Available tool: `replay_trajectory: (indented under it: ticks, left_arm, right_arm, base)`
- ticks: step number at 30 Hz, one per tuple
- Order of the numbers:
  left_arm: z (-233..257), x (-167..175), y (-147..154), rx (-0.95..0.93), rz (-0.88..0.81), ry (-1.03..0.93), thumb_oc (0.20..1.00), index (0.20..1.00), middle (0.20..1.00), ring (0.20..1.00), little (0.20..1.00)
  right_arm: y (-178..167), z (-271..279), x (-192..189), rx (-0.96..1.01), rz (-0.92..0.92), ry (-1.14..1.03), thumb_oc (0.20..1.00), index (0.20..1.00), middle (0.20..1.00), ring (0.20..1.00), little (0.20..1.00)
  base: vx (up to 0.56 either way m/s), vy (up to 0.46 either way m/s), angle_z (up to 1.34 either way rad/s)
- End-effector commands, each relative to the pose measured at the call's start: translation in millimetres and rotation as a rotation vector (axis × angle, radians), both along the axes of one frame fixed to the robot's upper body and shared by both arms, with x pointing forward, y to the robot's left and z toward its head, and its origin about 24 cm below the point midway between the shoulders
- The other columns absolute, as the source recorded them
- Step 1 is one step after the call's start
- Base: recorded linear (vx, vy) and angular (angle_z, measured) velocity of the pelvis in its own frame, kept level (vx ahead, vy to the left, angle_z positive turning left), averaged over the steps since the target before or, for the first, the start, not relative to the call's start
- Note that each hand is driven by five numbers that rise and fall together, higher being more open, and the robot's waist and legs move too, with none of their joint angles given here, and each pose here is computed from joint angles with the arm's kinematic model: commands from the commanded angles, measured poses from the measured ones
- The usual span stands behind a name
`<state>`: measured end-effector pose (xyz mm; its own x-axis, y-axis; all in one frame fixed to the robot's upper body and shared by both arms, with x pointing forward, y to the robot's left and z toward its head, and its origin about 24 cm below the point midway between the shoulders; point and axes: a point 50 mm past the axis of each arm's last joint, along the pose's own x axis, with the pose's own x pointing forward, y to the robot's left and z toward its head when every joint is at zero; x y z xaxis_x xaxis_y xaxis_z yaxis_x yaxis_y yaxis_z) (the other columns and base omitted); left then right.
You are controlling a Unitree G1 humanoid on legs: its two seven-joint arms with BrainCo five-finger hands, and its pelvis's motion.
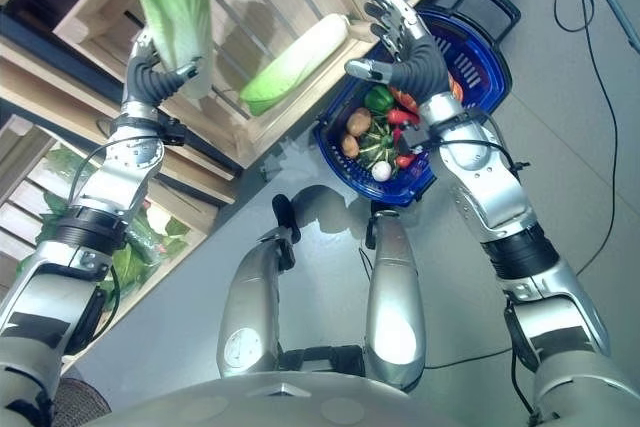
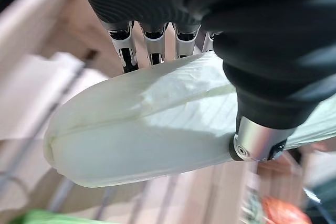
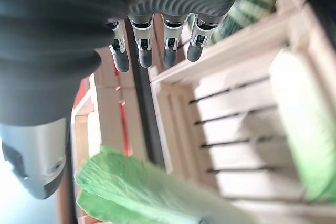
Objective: Pick up fruits and vegetables into the basket
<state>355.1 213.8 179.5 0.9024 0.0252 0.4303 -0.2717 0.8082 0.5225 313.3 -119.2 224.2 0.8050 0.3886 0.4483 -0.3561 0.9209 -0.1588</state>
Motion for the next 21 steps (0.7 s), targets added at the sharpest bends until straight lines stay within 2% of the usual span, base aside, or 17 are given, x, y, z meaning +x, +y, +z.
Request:
replay_trajectory:
  ticks: [1,9,13,18,21]
  left_arm:
    - [46.3,-6.9,-22.7,0.121,-0.111,-0.192,0.200,0.200,0.200,0.200,0.200]
    - [59.3,-10.7,-73.9,0.157,-0.234,-0.283,0.200,0.200,0.200,0.200,0.200]
    - [54.3,-10.9,-94.9,0.130,-0.274,-0.276,0.200,0.200,0.200,0.200,0.200]
    - [47.7,-10.1,-106.9,0.159,-0.274,-0.263,0.200,0.200,0.200,0.200,0.200]
    - [46.5,-9.9,-115.1,0.196,-0.261,-0.279,0.200,0.200,0.200,0.200,0.200]
  right_arm:
    - [18.8,31.2,-4.8,0.120,0.036,-0.079,1.000,1.000,1.000,1.000,1.000]
    - [48.3,27.1,5.8,0.401,0.109,0.110,1.000,1.000,1.000,1.000,1.000]
    - [57.3,23.3,10.9,0.487,0.066,0.161,1.000,1.000,1.000,1.000,1.000]
    - [59.4,19.1,17.2,0.537,0.004,0.211,1.000,1.000,1.000,1.000,1.000]
    - [60.9,11.4,24.8,0.597,-0.008,0.310,1.000,1.000,1.000,1.000,1.000]
  base:
    - [-0.02,-0.076,0.15]
    - [-0.01,-0.075,0.09]
    - [0.00,-0.054,0.04]
    - [0.00,-0.034,0.04]
    - [0.01,-0.022,0.00]
